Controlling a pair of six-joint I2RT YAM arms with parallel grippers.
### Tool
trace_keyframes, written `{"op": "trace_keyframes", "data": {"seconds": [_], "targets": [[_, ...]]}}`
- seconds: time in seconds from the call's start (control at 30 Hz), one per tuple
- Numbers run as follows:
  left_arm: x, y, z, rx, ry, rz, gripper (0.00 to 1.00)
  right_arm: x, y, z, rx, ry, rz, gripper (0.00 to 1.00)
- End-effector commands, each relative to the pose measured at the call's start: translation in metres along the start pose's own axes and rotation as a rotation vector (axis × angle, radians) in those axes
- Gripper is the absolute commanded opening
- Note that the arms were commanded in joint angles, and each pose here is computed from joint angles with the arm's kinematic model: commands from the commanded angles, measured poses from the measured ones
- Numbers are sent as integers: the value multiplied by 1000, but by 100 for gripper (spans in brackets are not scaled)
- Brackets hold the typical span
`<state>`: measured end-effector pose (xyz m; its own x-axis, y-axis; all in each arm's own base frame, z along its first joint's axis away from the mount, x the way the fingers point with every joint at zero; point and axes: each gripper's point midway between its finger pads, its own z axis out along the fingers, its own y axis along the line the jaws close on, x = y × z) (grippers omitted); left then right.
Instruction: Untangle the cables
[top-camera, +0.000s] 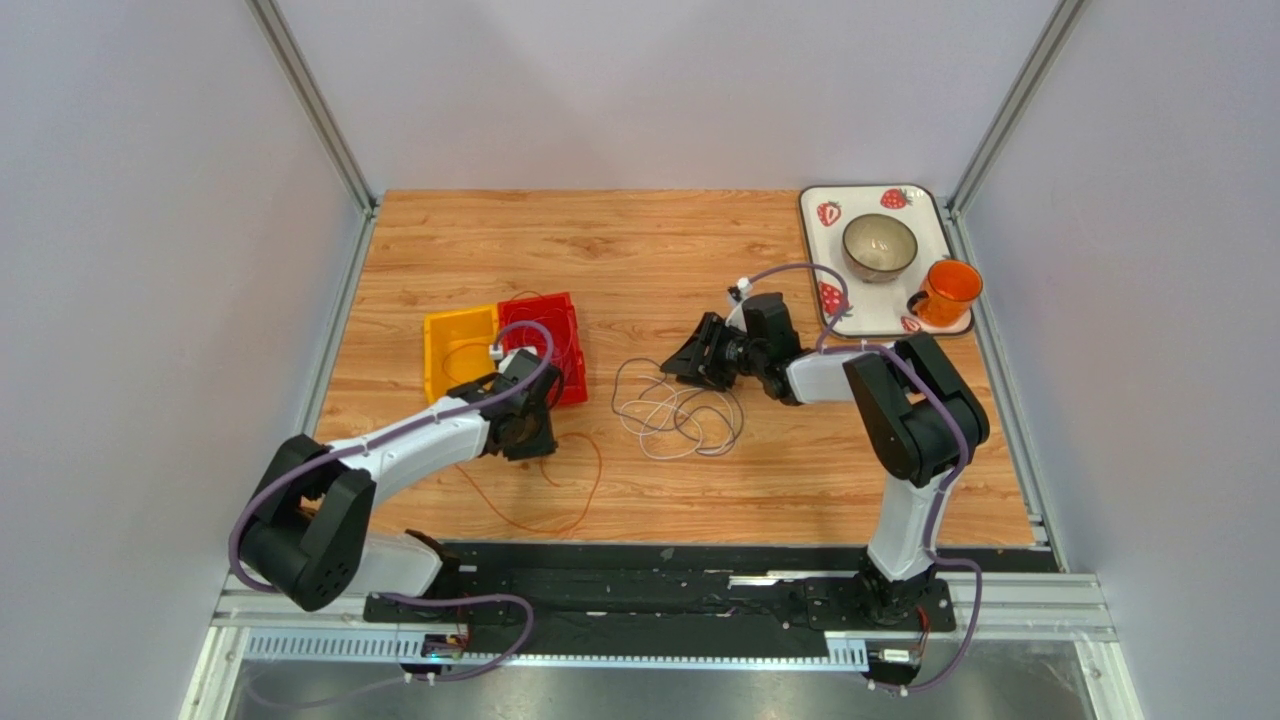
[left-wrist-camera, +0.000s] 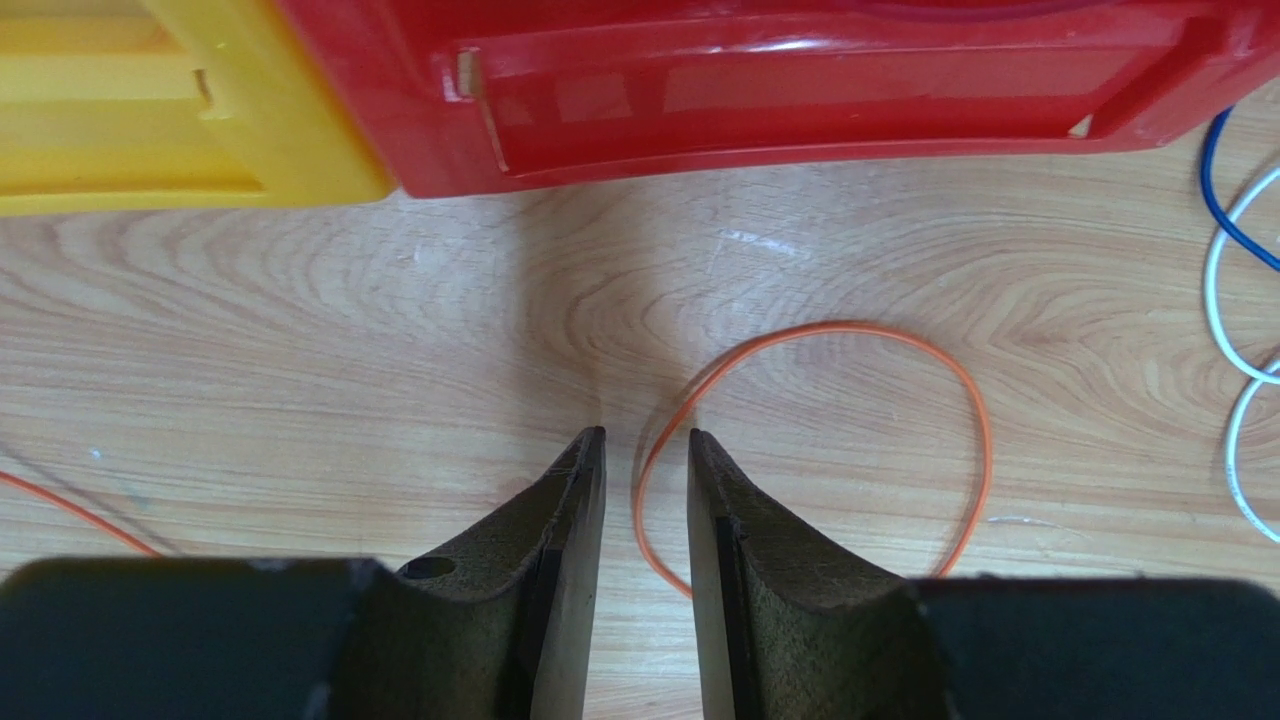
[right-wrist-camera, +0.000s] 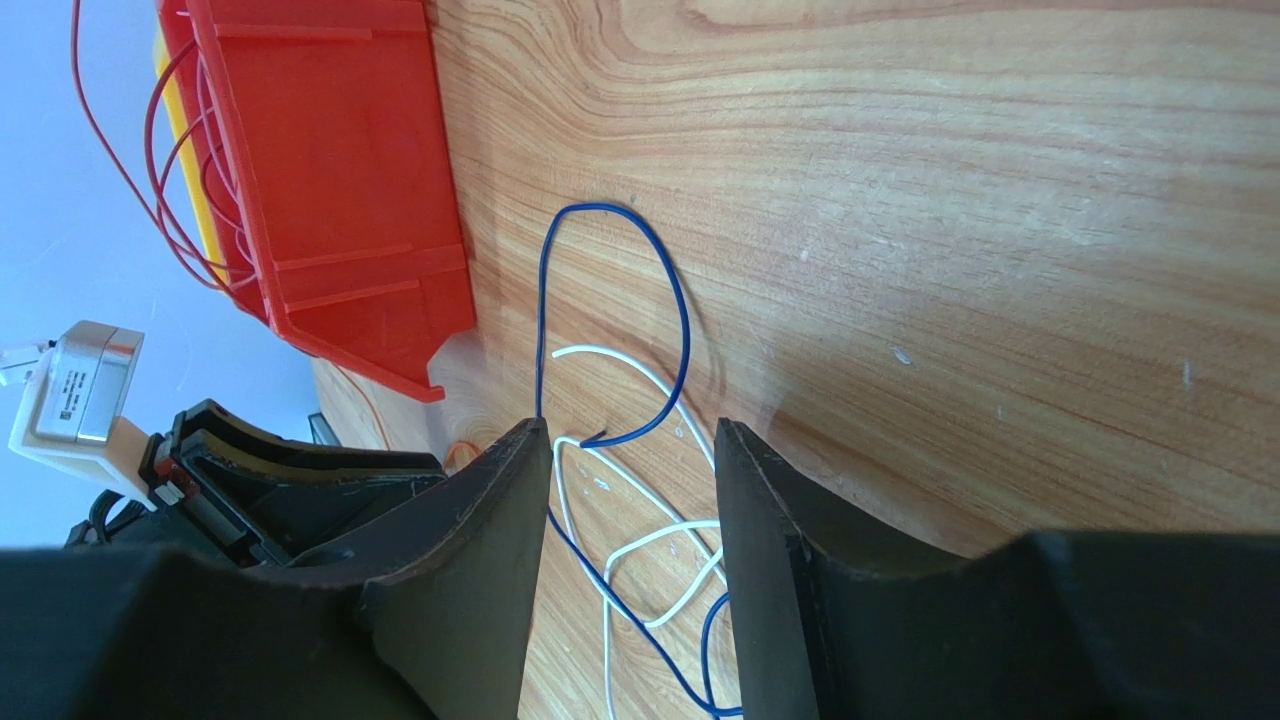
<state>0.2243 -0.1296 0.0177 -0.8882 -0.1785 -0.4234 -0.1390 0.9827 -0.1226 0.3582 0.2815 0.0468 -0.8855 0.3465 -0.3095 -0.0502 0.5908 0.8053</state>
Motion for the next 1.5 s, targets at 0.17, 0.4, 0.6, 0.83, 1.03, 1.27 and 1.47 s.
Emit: {"op": "trace_keyframes", "data": {"seconds": [0.17, 0.4, 0.6, 0.83, 1.03, 1.27, 1.47], "targets": [[-1, -15, -3, 19, 18, -9, 33, -15, 15, 2, -58, -33, -15, 48], [10, -23, 5, 10, 56, 6, 31, -16, 16, 1, -64, -37, -14, 48], [11, -31, 2, 24, 48, 23, 30, -15, 14, 1, -63, -34, -9, 48], [10, -20, 4, -43, 38, 22, 29, -15, 14, 1, -64, -34, -7, 48], [8, -18, 5, -64, 35, 16, 17, -16, 15, 1, -68, -36, -10, 48], [21, -24, 17, -59, 85, 23, 0, -16, 13, 1, -66, -35, -4, 48], [9, -34, 5, -35, 49, 42, 0, -16, 15, 1, -70, -35, -7, 48]]}}
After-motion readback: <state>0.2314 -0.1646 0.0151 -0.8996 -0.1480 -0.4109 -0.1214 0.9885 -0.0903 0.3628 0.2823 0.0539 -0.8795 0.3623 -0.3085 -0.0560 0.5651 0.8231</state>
